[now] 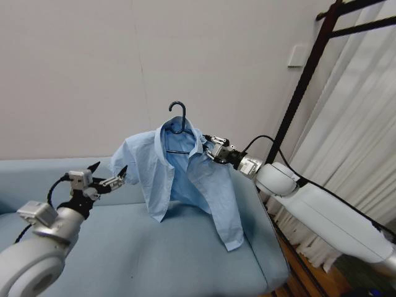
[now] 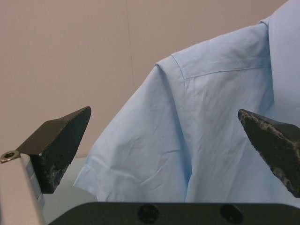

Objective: Pick up the clothes from the sofa and hang them on the clothes hanger.

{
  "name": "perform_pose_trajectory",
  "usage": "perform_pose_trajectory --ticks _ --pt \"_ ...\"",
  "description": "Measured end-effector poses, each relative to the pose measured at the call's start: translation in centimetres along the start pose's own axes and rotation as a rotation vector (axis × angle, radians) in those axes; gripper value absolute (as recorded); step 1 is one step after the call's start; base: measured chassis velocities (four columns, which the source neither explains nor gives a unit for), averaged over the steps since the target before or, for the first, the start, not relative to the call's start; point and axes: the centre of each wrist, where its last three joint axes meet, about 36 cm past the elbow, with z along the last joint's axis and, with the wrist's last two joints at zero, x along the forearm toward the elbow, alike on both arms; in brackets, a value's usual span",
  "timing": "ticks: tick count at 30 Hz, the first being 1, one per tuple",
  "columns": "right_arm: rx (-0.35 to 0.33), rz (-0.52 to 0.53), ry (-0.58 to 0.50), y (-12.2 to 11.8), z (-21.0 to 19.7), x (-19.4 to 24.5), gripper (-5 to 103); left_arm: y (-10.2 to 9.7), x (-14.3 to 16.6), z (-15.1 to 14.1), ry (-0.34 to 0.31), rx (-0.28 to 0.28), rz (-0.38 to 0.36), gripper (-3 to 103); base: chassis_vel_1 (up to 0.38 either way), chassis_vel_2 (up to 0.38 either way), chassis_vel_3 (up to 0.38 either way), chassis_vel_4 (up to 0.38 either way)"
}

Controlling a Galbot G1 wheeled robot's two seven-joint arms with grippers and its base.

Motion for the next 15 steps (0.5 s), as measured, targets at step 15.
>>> perform_pose_trajectory --ticks 15 --pt "-0.158 0.030 -0.003 0.8 0.8 0.7 25 8.3 -7.1 -0.1 0.108 -0.014 0.157 100 0.000 0.000 0.000 0.000"
